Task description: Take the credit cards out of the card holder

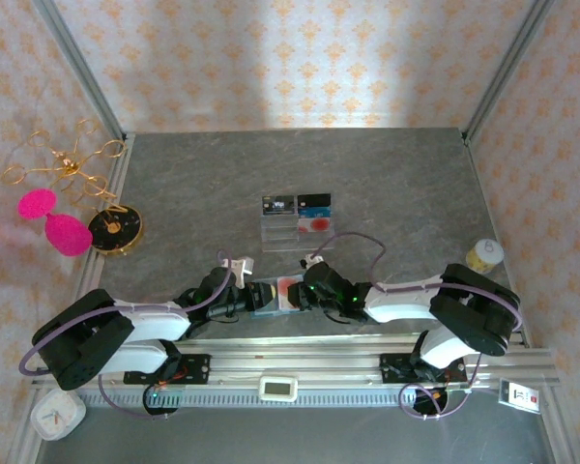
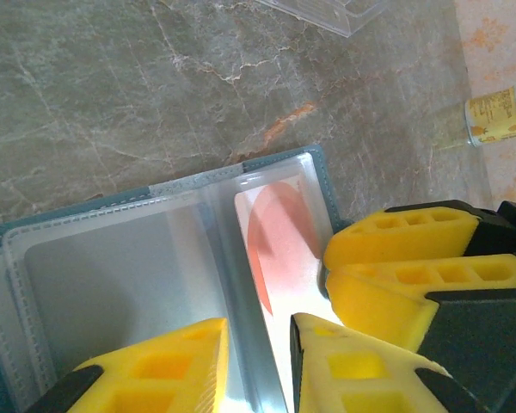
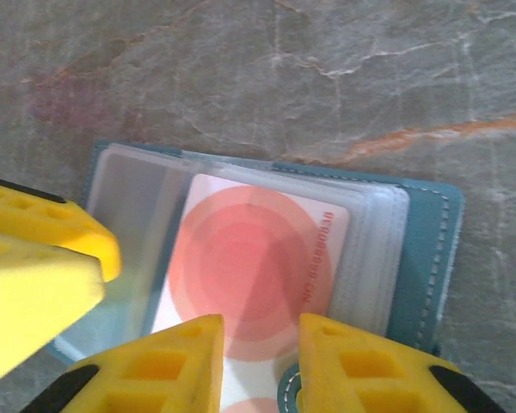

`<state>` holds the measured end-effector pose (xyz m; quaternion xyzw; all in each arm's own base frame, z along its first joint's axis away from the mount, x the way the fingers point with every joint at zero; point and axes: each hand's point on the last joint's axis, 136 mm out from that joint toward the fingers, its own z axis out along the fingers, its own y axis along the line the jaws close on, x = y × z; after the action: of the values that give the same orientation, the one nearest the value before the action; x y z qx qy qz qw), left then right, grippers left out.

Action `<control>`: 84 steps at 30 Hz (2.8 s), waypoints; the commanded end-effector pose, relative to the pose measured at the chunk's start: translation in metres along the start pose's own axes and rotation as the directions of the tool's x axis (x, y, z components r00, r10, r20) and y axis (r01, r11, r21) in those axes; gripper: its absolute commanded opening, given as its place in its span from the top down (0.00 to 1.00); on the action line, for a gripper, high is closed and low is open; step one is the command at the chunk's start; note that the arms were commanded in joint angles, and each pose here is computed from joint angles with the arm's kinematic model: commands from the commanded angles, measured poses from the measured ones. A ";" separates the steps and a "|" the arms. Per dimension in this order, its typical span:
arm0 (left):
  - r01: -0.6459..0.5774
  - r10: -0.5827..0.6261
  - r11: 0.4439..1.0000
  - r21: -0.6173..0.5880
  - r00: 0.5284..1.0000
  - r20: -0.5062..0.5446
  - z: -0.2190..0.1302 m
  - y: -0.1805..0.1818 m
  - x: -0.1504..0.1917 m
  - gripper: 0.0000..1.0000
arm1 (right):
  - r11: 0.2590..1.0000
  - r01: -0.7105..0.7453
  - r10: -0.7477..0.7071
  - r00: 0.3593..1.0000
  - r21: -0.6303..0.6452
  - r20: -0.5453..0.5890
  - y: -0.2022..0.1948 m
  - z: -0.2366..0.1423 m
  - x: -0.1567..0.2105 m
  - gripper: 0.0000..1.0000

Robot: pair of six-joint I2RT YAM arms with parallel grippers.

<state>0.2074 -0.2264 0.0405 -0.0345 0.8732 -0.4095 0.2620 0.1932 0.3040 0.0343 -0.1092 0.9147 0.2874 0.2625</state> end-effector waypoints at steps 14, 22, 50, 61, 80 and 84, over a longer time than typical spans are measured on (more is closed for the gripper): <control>-0.019 0.019 1.000 -0.013 1.000 -0.006 0.004 0.002 -0.003 0.72 | 0.993 0.009 -0.005 0.999 0.115 -0.038 -0.014 0.010 0.014 0.63; -0.012 0.012 1.000 0.000 1.000 -0.013 0.008 0.000 -0.002 0.71 | 0.998 -0.008 0.012 0.998 0.070 -0.060 -0.008 0.014 0.022 0.63; 0.035 -0.035 0.999 -0.001 0.999 -0.022 0.008 0.013 0.010 1.00 | 0.999 -0.028 0.030 0.998 0.035 -0.059 -0.004 0.015 0.025 0.71; 0.011 -0.011 1.000 0.020 1.000 0.027 -0.006 0.005 0.000 1.00 | 0.999 -0.030 0.033 0.997 0.044 -0.063 -0.006 0.016 0.027 0.71; 0.036 -0.035 0.999 0.040 0.999 -0.015 0.013 0.004 0.009 0.76 | 0.999 -0.022 0.024 0.997 0.029 -0.075 -0.003 0.019 0.028 0.71; 0.059 -0.059 0.998 -0.007 0.998 -0.019 0.012 0.016 0.014 0.77 | 0.999 -0.020 0.023 0.997 0.033 -0.071 -0.003 0.019 0.027 0.72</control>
<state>0.2118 -0.2356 0.0400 -0.0403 0.8510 -0.4483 0.2706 0.1965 0.3198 0.0316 -0.0915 0.9117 0.2951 0.2708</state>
